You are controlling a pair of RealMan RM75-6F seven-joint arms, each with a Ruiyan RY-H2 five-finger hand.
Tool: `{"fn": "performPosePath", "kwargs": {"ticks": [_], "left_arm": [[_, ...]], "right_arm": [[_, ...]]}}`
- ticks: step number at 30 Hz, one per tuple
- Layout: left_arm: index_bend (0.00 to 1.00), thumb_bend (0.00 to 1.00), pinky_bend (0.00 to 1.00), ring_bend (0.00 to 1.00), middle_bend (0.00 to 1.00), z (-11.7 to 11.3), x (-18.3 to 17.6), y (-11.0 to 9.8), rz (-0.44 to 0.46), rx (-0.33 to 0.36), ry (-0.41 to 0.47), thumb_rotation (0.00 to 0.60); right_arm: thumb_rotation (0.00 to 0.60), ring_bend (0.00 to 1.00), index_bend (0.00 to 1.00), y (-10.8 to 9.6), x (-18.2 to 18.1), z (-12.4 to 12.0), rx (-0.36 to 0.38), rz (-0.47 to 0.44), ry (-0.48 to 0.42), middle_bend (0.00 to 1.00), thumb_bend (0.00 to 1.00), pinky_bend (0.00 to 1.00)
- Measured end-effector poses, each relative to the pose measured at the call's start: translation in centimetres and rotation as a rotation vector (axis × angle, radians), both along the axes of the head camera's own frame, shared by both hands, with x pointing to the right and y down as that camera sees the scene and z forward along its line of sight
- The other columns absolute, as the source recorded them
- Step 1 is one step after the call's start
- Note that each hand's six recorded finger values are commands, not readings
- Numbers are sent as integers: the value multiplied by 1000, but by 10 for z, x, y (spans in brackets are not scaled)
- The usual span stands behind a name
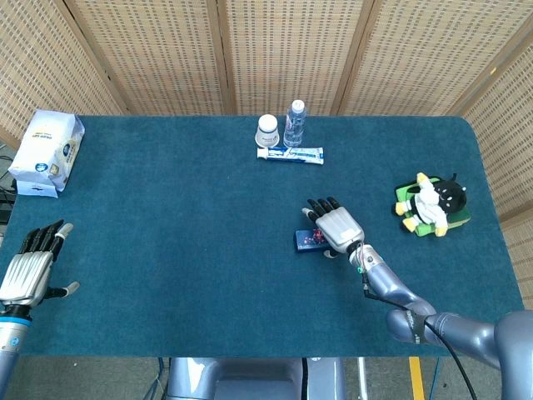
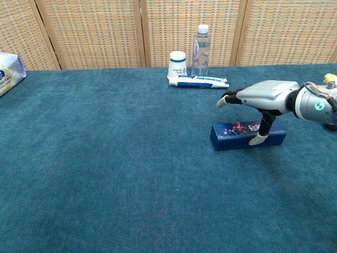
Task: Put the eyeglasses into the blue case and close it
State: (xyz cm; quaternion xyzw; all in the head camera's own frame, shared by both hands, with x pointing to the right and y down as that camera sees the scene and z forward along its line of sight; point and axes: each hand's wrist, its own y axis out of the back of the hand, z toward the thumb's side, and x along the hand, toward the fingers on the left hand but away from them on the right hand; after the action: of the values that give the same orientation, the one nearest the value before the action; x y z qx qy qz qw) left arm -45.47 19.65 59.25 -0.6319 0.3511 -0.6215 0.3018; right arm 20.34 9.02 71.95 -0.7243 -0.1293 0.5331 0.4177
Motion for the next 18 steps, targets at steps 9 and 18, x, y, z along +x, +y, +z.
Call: {"fn": "performPosePath", "kwargs": {"ticks": [9,18], "left_arm": [[0,18,0,0,0,-14,1,1,8,38,39,600],[0,15,0,0,0,-27,2,2,32,94,73,600]], "right_arm": [[600,0,81,10,24,-56,98,79,-96,0,53,47],[600,0,12,59,114,-112,370,267,-175,0,1,9]]}}
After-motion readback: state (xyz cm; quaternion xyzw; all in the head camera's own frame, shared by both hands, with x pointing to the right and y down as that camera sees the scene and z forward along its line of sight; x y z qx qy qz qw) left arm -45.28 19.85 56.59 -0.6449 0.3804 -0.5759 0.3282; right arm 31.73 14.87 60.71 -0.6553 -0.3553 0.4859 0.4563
